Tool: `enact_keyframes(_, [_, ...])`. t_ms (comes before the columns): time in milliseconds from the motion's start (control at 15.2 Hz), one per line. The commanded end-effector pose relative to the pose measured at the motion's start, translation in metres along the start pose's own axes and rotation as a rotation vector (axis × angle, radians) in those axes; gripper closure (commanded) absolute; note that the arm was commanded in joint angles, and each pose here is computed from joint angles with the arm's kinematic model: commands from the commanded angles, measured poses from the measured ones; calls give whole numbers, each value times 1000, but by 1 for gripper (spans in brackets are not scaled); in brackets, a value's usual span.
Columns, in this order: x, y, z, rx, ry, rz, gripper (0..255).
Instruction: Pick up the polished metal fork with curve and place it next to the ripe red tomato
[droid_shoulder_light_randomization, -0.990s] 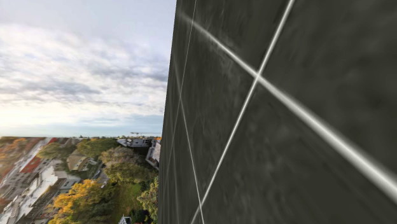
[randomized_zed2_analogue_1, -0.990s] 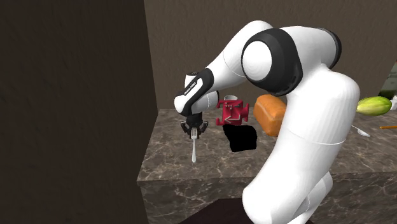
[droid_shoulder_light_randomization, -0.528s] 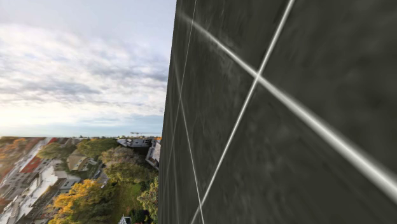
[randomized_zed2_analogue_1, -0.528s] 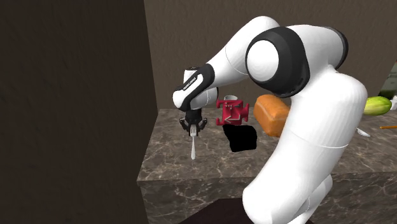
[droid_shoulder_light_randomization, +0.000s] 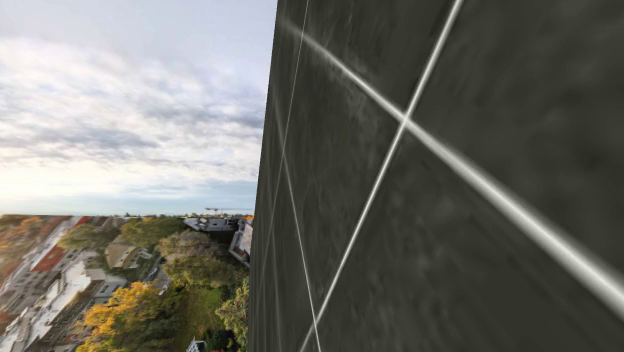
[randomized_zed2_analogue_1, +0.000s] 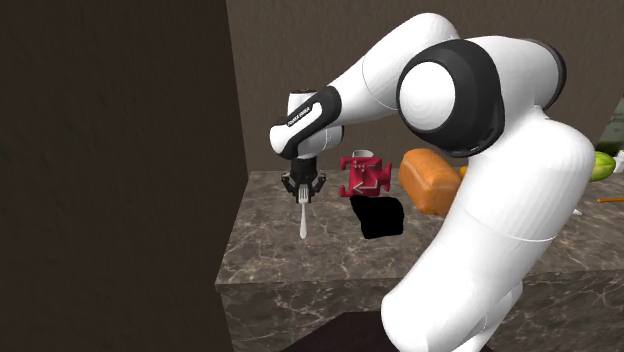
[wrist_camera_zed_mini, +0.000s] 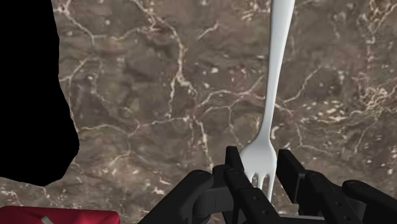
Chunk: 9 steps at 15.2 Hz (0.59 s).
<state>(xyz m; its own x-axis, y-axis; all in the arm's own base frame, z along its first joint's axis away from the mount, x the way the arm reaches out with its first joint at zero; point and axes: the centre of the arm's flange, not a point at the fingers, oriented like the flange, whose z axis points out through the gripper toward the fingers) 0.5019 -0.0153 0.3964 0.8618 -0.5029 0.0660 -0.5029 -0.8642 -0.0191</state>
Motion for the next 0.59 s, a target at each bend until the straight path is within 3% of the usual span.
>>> enact_keyframes(0, [0, 1, -11, 0, 0, 0, 255])
enact_keyframes(528, [3, 0, -53, 0, 0, 0, 255])
